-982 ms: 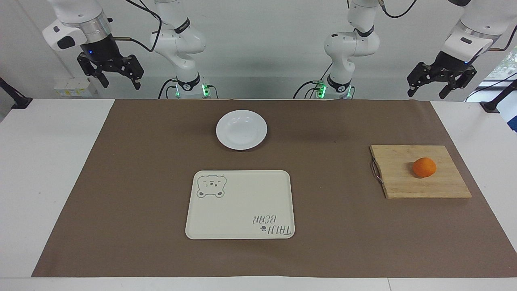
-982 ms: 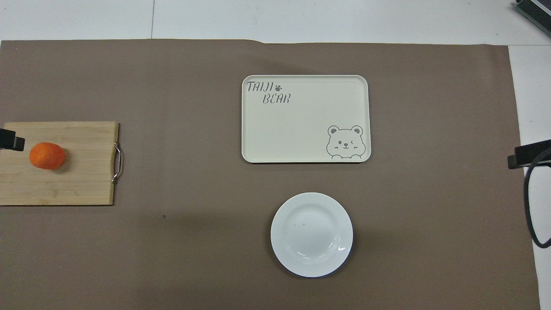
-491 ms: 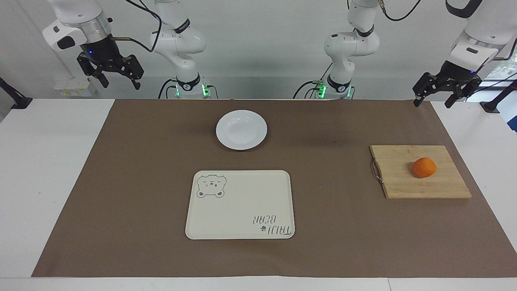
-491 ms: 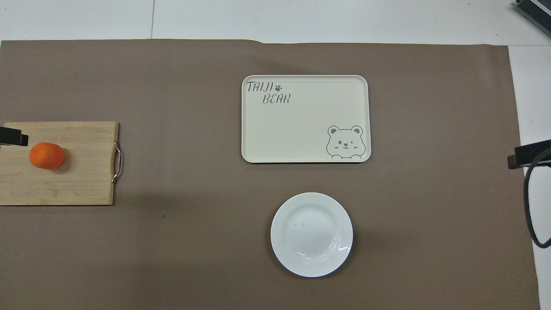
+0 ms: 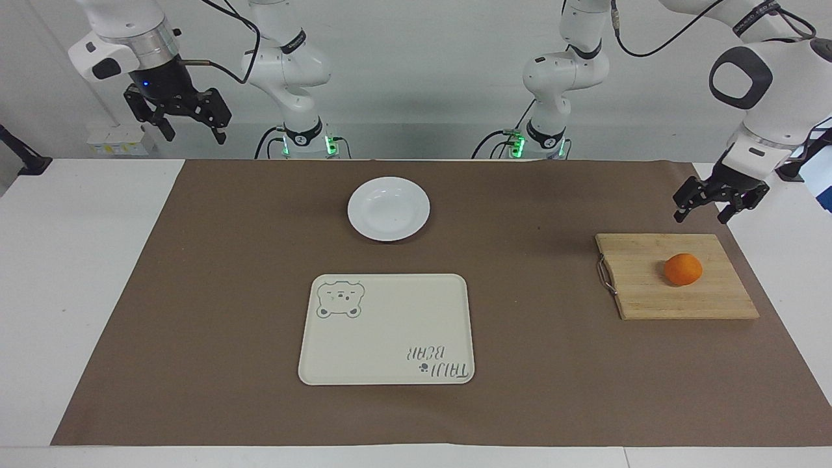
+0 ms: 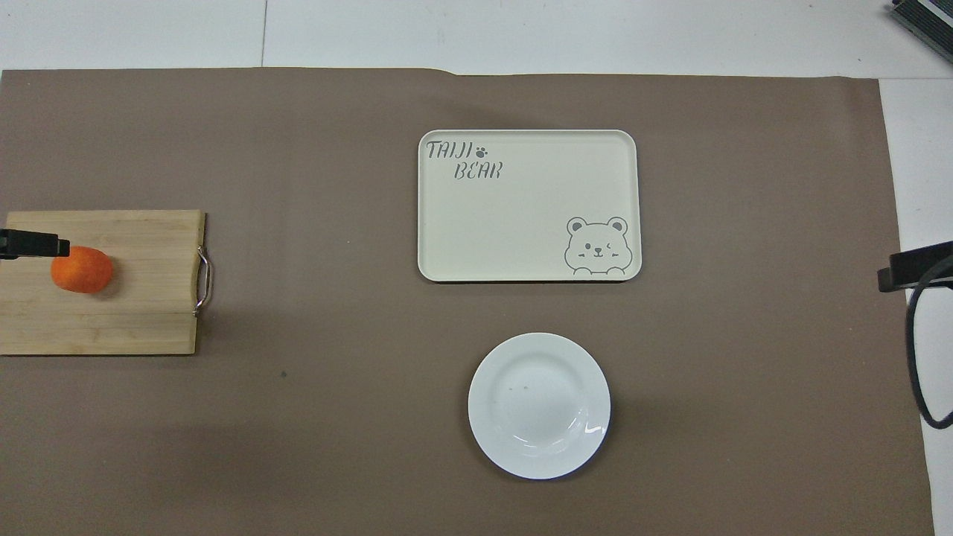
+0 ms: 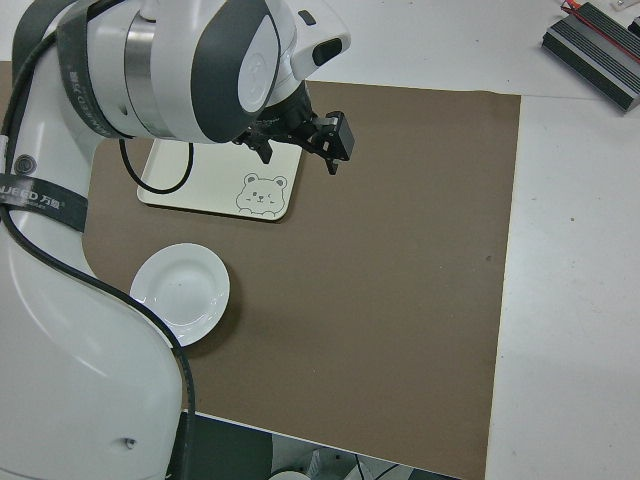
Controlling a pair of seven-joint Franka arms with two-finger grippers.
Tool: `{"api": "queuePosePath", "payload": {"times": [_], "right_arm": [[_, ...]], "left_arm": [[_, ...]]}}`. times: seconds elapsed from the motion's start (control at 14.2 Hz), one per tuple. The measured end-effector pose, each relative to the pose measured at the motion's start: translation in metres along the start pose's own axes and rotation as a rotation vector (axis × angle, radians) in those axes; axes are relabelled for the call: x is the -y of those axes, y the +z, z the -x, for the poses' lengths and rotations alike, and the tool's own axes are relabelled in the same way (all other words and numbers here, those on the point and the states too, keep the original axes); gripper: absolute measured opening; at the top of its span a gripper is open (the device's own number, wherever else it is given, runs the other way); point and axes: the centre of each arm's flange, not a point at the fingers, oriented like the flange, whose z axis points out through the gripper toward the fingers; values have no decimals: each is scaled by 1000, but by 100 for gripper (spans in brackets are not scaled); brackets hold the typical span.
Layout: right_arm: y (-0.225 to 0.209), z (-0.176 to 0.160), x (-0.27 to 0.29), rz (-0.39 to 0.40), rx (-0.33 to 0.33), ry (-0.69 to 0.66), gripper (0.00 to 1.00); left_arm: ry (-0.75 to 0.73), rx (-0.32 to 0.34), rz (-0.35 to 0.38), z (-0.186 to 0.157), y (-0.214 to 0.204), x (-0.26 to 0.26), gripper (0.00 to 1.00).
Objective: Place orange and plate with both arms
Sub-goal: 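Close the left gripper on the orange and lift it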
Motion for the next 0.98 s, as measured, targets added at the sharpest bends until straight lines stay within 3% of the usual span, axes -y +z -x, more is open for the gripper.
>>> {"api": "queuePosePath", "payload": {"times": [0.42, 0.98], "right_arm": [[0, 0, 0, 0, 0, 0, 100], [0, 0, 0, 0, 0, 0, 100]], "left_arm": [[-13, 41, -8, 1, 105, 51, 100], [-11, 81, 4, 7, 154, 50, 100]]}}
